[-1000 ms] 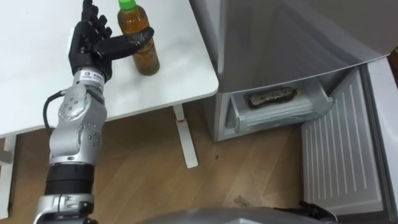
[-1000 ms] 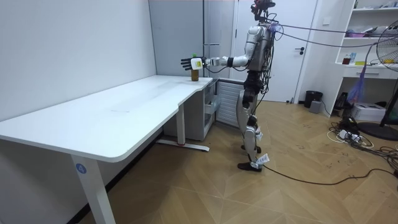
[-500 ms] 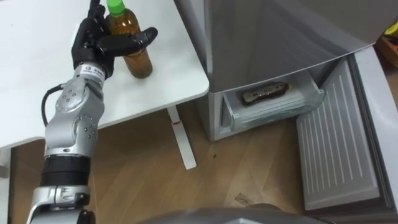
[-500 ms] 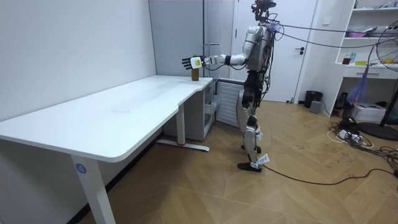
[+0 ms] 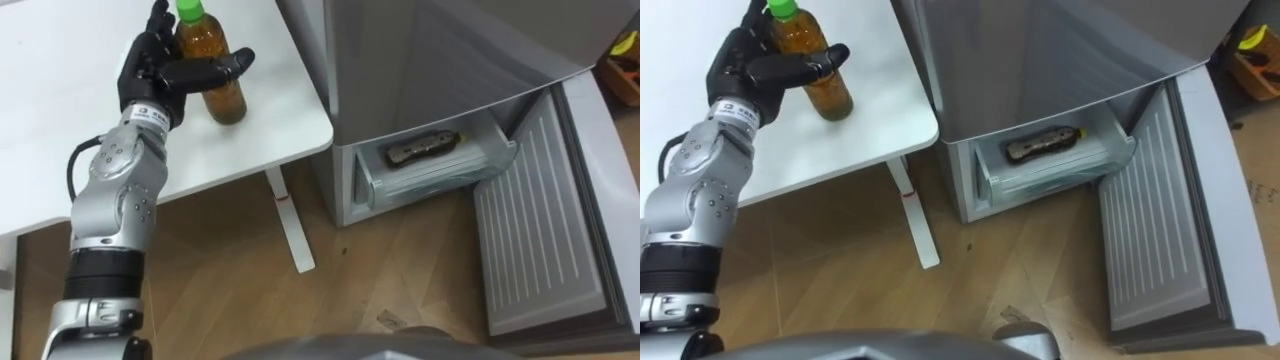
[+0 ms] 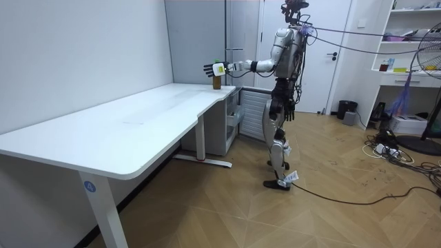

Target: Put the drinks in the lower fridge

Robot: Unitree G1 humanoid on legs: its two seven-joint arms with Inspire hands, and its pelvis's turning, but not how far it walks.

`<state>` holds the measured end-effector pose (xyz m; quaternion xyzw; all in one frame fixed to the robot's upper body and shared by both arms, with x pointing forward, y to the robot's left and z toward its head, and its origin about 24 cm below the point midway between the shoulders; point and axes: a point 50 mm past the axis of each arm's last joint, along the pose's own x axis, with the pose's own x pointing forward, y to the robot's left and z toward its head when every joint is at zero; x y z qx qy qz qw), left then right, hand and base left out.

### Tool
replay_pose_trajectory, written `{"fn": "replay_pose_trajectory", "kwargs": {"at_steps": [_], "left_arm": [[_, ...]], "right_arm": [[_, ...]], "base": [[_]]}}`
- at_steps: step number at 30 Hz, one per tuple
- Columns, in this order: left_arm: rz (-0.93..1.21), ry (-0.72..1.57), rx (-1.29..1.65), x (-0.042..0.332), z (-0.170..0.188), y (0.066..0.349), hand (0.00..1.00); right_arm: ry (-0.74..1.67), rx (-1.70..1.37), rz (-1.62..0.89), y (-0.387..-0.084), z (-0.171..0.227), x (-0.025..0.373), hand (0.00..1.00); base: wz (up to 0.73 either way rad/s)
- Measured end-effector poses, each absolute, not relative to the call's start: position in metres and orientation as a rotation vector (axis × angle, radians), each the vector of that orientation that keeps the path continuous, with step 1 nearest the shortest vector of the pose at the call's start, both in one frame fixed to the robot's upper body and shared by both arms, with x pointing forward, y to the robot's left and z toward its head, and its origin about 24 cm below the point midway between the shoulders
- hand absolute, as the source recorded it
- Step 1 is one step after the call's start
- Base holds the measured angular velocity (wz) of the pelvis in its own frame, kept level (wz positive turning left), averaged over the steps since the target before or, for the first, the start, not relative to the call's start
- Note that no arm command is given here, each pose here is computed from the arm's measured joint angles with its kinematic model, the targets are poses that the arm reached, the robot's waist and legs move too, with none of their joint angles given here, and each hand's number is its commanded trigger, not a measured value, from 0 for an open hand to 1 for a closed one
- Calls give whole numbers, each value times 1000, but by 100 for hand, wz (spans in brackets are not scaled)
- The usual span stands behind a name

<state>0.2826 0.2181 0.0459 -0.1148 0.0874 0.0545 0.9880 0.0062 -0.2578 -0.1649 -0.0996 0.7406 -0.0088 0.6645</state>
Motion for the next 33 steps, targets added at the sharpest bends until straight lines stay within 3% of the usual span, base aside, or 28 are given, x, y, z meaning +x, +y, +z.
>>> {"fn": "replay_pose_trajectory", "kwargs": {"at_steps": [33], "left_arm": [[114, 253, -217, 281, 38, 216, 100]], "right_arm": [[1648, -255, 15, -252, -166, 17, 0]], "base": [[0]]}}
